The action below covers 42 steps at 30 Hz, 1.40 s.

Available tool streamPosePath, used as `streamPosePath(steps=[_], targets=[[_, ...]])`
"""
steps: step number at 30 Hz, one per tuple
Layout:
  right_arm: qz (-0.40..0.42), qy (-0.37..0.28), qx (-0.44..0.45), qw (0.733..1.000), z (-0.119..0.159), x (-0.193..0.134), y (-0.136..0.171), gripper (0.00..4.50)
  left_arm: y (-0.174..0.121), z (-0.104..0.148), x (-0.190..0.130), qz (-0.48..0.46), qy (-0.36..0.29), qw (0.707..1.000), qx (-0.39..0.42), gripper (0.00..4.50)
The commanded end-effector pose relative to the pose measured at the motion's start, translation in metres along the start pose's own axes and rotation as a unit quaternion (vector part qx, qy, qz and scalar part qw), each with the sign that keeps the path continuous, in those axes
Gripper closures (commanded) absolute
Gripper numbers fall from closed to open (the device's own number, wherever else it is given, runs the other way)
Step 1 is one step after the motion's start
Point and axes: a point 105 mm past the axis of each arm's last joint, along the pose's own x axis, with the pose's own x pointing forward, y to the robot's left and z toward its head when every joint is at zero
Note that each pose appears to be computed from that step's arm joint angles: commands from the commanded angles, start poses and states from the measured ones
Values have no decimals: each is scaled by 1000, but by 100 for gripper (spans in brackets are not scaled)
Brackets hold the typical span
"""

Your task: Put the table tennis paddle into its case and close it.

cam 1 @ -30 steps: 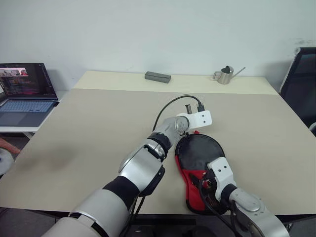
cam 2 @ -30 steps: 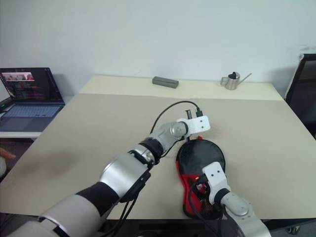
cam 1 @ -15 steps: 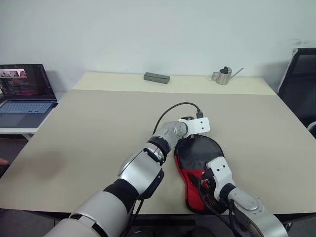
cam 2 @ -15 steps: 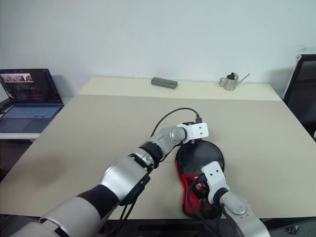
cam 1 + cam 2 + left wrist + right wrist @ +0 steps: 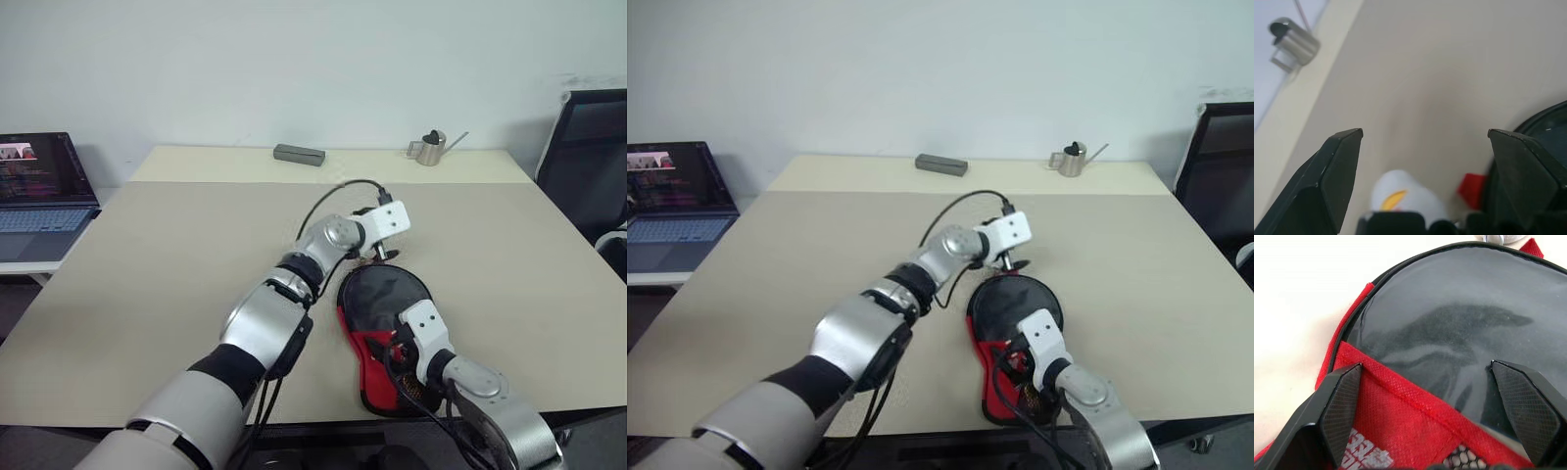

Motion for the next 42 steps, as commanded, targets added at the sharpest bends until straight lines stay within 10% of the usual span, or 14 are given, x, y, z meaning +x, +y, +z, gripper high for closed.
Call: streamPosePath(steps=[1, 9, 19, 29, 42], targets=[[-4, 83, 33, 996, -42, 7, -6, 0, 38, 15, -26, 25, -49, 998, -6, 2], [17, 72, 27, 997, -34, 1, -20, 0, 72, -23, -84, 41, -98, 986, -126, 2], [145, 17, 26, 989, 2, -47, -21, 0, 12, -70, -151, 21, -115, 970, -211, 2], [208, -93, 20, 974, 68, -74, -33, 0, -21, -39, -177, -43, -147, 967, -205, 2], [132, -85, -87, 984, 100, -91, -118, 0, -72, -22, -155, -160, -136, 961, -180, 2]])
